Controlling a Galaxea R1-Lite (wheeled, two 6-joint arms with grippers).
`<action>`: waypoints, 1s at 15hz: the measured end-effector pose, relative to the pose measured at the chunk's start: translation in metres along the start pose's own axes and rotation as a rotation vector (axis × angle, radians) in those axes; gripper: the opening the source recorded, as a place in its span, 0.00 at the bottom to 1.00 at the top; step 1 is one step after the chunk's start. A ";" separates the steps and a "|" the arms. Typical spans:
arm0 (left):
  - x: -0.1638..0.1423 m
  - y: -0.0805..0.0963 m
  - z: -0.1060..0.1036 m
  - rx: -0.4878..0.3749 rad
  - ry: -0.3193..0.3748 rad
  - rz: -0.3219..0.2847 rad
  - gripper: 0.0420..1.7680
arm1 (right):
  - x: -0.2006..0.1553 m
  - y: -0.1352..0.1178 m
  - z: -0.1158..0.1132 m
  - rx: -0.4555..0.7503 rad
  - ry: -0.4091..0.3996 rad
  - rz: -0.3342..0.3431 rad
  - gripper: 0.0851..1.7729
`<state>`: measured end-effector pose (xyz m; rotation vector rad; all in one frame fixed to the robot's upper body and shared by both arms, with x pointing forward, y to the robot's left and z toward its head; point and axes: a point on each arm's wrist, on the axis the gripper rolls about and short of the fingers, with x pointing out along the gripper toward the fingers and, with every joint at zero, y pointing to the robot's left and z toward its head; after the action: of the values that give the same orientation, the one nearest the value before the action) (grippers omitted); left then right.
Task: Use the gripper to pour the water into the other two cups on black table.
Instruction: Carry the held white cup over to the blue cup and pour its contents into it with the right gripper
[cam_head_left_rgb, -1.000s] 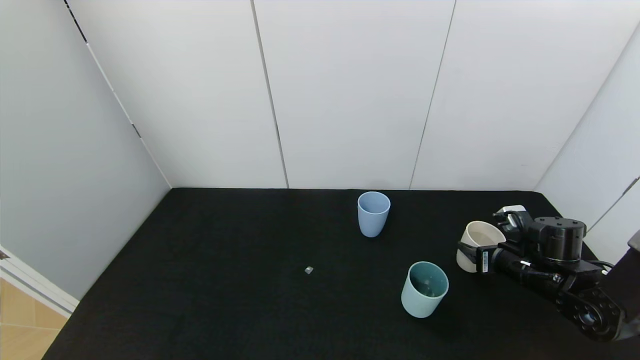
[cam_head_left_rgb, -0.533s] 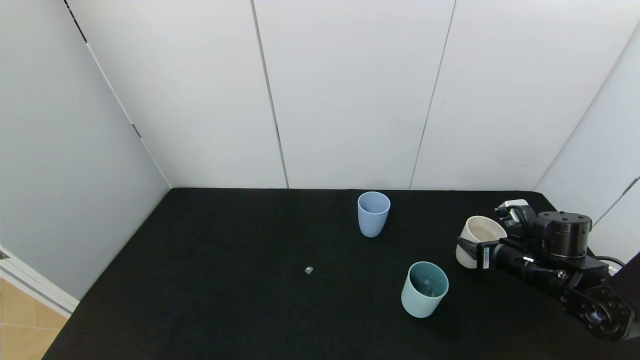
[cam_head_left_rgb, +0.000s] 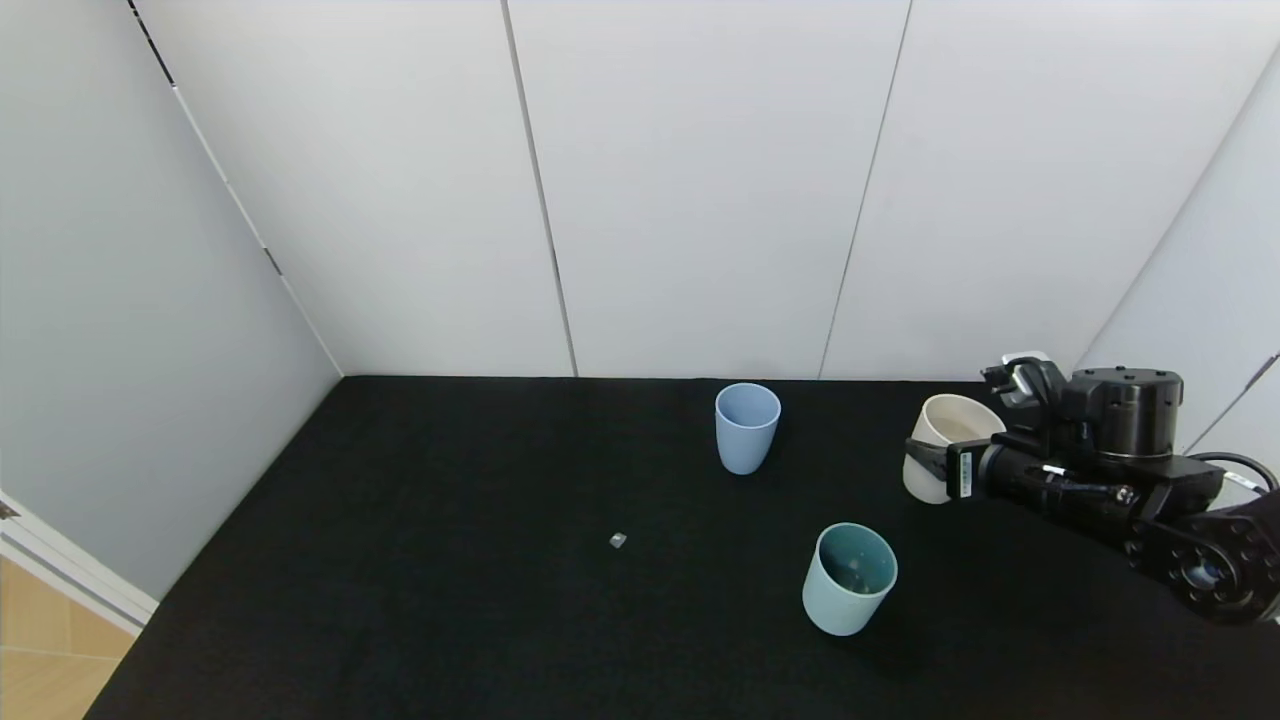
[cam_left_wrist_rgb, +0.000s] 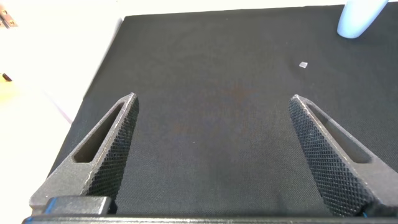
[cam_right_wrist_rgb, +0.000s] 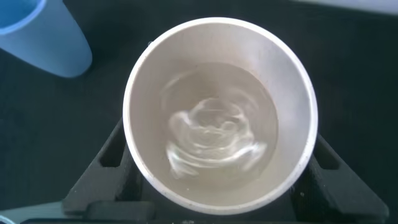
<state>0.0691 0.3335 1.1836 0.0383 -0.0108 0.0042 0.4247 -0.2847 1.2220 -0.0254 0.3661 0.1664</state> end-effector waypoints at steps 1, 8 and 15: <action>0.000 0.000 0.000 0.000 0.000 0.000 0.97 | 0.000 0.001 0.007 -0.014 -0.003 -0.003 0.71; 0.000 0.000 0.000 0.000 0.000 0.000 0.97 | 0.000 0.018 0.050 -0.114 -0.015 -0.017 0.71; 0.000 0.000 0.000 0.000 0.000 0.000 0.97 | 0.008 0.043 0.095 -0.182 0.016 -0.001 0.71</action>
<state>0.0691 0.3335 1.1836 0.0383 -0.0108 0.0042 0.4585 -0.2355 1.3082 -0.2063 0.3657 0.1978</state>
